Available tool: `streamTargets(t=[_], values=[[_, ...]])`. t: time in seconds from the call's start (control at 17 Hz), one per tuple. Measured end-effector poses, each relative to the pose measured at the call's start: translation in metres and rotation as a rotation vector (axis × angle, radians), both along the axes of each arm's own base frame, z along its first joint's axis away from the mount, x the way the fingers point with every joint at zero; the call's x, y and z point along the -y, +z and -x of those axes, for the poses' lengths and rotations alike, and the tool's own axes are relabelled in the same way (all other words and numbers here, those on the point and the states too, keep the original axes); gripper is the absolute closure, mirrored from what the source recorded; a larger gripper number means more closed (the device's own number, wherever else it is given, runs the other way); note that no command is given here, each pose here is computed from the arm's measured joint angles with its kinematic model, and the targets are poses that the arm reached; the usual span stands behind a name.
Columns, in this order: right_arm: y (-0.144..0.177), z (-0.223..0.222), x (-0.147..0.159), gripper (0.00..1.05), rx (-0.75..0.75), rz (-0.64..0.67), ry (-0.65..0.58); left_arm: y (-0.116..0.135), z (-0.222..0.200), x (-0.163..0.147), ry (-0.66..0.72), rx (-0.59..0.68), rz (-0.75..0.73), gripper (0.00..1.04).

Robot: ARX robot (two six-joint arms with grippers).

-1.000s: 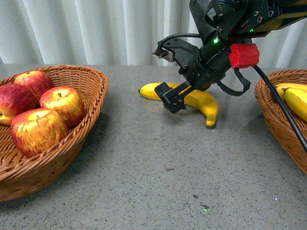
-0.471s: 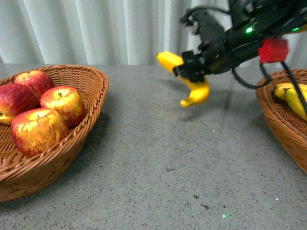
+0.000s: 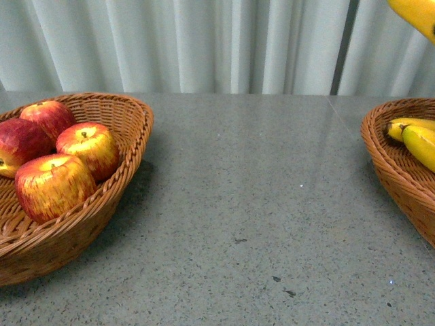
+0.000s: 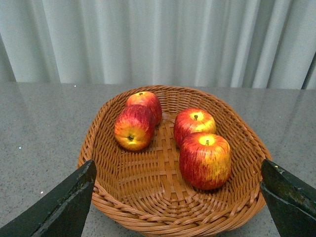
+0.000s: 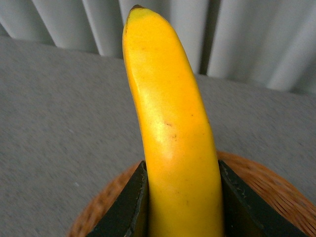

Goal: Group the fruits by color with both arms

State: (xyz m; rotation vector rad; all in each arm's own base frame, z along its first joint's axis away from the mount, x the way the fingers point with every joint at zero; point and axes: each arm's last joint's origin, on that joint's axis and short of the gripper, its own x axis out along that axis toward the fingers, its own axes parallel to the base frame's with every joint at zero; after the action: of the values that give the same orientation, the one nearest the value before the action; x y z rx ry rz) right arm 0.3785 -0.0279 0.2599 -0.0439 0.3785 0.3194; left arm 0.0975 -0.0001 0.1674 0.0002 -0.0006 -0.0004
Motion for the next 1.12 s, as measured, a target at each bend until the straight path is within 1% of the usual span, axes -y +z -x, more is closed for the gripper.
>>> streamTargets(t=[0.18,0.24,0.35,0.41,0.47,0.59,0.71,0.82,0.94,1.0,1.12], values=[[-0.005,0.037,0.049,0.72,-0.004,0.137,-0.066,0.000,0.000,0.000,0.000,0.000,0.000,0.07],[-0.009,0.048,0.057,0.72,-0.003,0.192,-0.063,0.000,0.000,0.000,0.000,0.000,0.000,0.07],[-0.030,0.059,0.061,0.72,-0.042,0.246,-0.022,0.000,0.000,0.000,0.000,0.000,0.000,0.07],[-0.038,0.063,0.059,0.66,-0.063,0.252,0.006,0.000,0.000,0.000,0.000,0.000,0.000,0.07],[-0.042,0.066,0.058,0.55,-0.070,0.264,0.030,0.000,0.000,0.000,0.000,0.000,0.000,0.07],[-0.034,0.070,0.056,0.31,-0.035,0.276,0.045,0.000,0.000,0.000,0.000,0.000,0.000,0.07],[-0.017,0.074,0.051,0.07,0.040,0.261,0.072,0.000,0.000,0.000,0.000,0.000,0.000,0.07],[0.013,0.083,0.041,0.07,0.180,0.184,0.113,0.000,0.000,0.000,0.000,0.000,0.000,0.07],[0.044,0.106,0.024,0.07,0.303,0.094,0.152,0.000,0.000,0.000,0.000,0.000,0.000,0.07],[0.052,0.122,0.014,0.07,0.327,0.043,0.179,0.000,0.000,0.000,0.000,0.000,0.000,0.07],[0.053,0.128,0.010,0.07,0.329,0.023,0.189,0.000,0.000,0.000,0.000,0.000,0.000,0.07]])
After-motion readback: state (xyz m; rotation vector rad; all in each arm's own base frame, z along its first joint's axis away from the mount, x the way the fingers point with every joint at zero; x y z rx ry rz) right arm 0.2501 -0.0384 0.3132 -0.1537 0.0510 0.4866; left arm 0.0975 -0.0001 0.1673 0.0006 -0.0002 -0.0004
